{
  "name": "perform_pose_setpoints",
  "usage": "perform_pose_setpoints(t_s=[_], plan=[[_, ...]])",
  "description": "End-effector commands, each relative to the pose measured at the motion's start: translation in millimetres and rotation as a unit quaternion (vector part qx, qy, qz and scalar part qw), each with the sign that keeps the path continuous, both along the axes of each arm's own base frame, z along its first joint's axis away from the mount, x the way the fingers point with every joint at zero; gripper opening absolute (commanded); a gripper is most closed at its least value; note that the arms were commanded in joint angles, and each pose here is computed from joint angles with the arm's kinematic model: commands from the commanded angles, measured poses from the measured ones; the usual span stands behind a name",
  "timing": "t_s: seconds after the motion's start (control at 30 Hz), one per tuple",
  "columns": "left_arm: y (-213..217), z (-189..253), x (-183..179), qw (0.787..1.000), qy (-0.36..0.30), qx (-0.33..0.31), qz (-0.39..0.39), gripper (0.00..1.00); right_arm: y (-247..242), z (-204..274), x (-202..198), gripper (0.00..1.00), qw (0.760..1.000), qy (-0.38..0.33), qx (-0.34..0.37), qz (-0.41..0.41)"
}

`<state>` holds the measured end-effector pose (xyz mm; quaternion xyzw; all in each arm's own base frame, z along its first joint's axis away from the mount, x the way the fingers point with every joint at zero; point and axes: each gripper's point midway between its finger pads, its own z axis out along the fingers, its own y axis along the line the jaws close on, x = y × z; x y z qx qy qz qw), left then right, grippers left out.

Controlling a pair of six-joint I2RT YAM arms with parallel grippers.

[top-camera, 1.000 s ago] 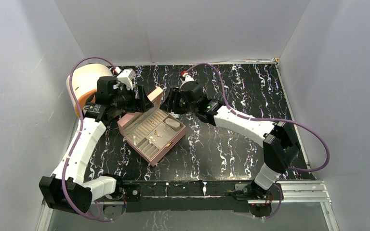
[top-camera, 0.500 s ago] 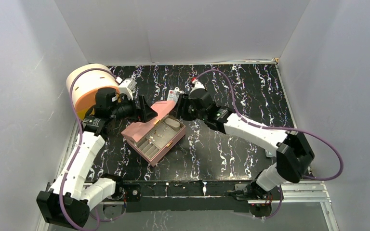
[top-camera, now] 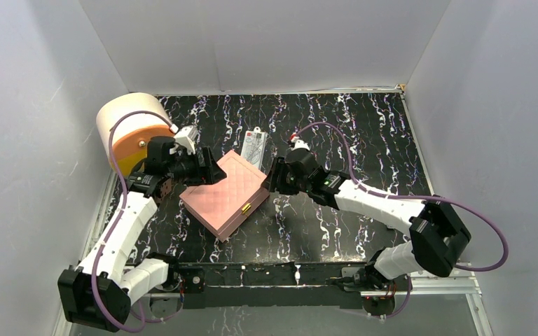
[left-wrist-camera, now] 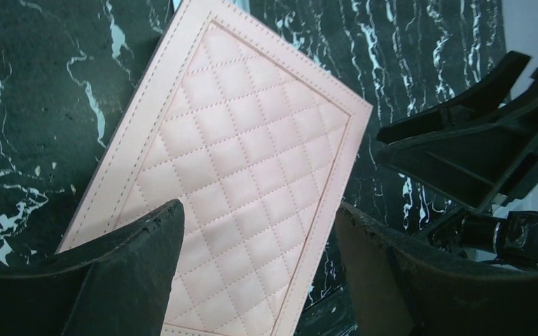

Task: Organize the mixed jewelry

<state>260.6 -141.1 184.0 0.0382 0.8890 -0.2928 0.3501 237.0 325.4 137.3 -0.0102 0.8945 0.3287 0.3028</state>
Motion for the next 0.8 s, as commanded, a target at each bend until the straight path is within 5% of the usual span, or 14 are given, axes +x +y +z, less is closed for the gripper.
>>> perform_pose_setpoints(t_s=[0.0,0.33,0.57,0.77], plan=[[4,-17,-9,0.999,0.032,0.011,0.008,0.75,6,13,7,0.60,1.000,-0.016,0.018,-0.003],[84,-28,-35,0.963,0.083,0.142,0.215,0.77,36,15,-1,0.71,0.997,0.014,0.050,0.056],[106,-30,-64,0.923,0.108,0.097,0.356,0.77,43,-7,1,0.66,0.996,0.063,0.048,0.031],[74,-52,-66,0.936,0.139,0.018,0.322,0.77,39,-28,-8,0.60,0.994,0.106,0.032,0.020]])
